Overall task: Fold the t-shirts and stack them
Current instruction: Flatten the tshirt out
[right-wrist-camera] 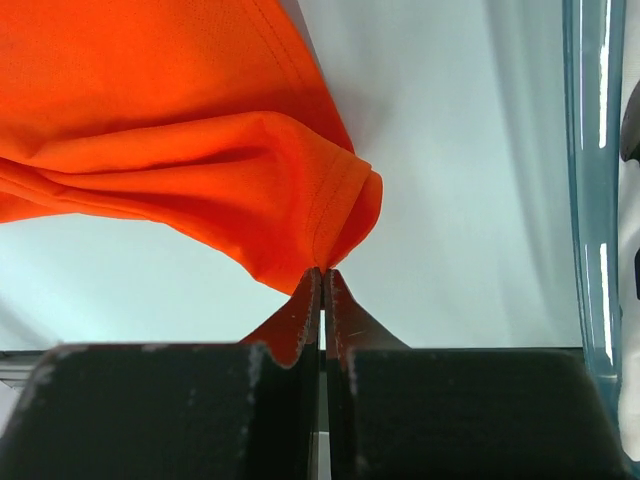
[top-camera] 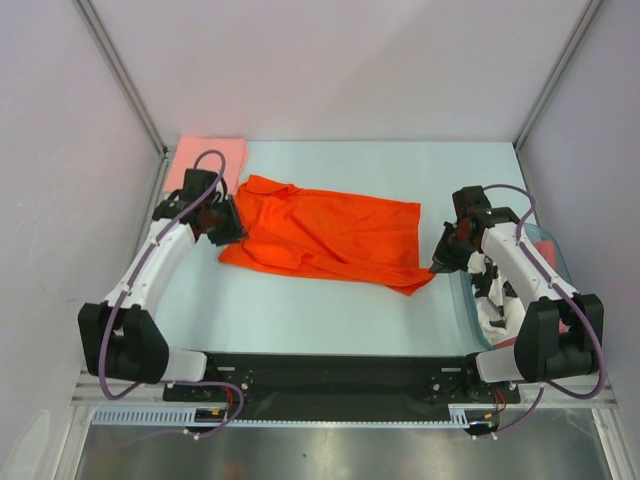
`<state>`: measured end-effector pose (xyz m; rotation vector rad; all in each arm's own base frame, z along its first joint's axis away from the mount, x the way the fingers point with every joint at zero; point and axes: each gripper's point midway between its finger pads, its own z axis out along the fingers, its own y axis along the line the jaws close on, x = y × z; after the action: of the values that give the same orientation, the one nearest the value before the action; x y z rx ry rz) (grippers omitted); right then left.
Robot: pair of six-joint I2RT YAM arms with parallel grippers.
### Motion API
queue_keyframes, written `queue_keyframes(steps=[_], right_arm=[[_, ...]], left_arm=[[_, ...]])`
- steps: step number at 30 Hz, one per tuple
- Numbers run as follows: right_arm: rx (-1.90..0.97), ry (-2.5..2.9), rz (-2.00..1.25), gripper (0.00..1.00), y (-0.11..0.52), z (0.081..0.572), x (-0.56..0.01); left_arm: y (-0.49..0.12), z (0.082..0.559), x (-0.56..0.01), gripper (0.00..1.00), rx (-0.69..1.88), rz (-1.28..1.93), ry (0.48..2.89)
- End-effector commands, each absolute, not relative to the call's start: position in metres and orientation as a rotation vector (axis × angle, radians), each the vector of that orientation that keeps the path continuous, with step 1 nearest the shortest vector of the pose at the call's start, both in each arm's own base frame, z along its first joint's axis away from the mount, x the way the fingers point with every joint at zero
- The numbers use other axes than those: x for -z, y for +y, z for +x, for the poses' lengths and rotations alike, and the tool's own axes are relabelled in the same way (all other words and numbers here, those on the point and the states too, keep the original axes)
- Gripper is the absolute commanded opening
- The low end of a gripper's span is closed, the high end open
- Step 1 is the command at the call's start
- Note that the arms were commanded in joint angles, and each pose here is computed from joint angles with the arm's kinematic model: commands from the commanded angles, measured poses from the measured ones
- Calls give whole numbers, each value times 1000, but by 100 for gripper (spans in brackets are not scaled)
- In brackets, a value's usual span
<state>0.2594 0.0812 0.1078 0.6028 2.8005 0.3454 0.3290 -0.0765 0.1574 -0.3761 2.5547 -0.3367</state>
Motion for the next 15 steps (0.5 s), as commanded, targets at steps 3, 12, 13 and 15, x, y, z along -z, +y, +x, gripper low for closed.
queue_keyframes(steps=[3,12,13,15], right_arm=[[-349,2768,589,0,84,268,-116],[-346,2784,591,0,84,260,-108],[-353,2786,593,0,85,259,-107],[-363,2784,595,0,86,260,-106]], left_arm=[[-83,315,-109,27,430,-283,2655],[-70,363,-84,65,286,-243,2682],[-72,366,-83,67,301,-243,2682],[-81,379,-78,65,362,-234,2693]])
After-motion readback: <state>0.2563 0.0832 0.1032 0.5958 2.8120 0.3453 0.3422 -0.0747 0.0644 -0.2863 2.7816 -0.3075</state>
